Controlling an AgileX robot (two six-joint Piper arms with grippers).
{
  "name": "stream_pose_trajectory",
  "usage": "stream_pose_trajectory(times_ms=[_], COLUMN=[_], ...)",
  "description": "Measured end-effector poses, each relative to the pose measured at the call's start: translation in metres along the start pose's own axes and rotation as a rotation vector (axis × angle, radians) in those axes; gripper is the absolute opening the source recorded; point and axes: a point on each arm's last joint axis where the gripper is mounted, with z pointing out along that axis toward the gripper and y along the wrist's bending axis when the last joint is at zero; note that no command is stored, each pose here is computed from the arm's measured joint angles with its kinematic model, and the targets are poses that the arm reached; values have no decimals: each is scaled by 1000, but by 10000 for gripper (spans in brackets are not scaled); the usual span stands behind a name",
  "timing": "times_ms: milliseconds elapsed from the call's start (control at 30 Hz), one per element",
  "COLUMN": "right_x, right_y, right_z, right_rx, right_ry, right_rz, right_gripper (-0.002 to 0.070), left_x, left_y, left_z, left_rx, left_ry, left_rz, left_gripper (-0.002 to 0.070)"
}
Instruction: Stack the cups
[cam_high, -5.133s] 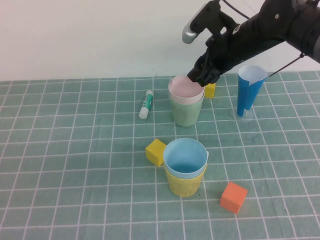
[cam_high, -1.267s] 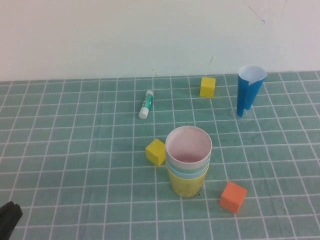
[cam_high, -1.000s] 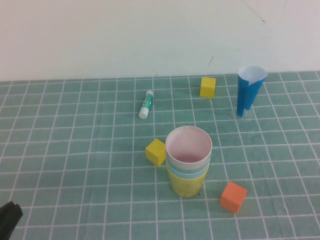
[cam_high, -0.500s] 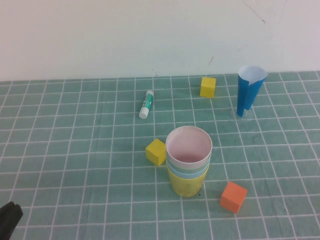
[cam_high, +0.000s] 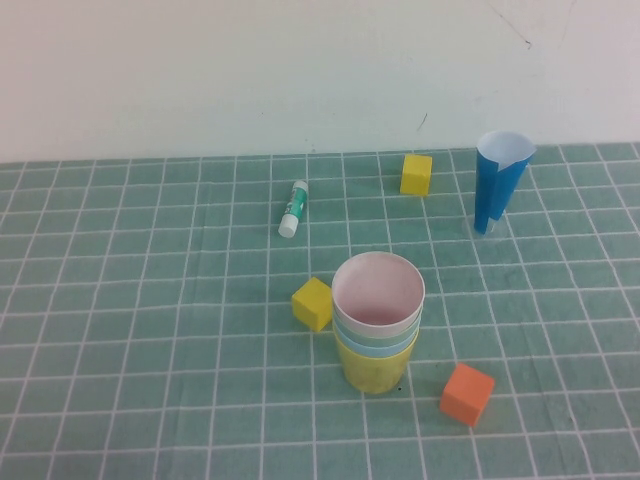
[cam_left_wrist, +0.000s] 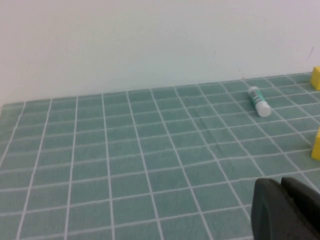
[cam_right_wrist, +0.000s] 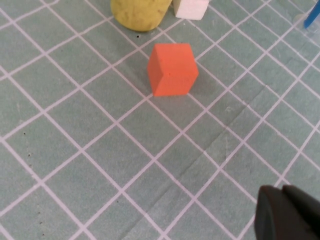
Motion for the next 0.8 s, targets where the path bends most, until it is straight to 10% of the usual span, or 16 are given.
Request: stream_pose_trajectory(times_ms=[800], right_x=[0], right_y=[0], right_z=[0], right_rx=[-1], right_ry=[0], right_rz=[1], right_gripper=[-1], left_x=[54], left_y=[4], left_z=[14], left_rx=[-79], left_ry=[144], left_rz=[-128], left_gripper=[-1])
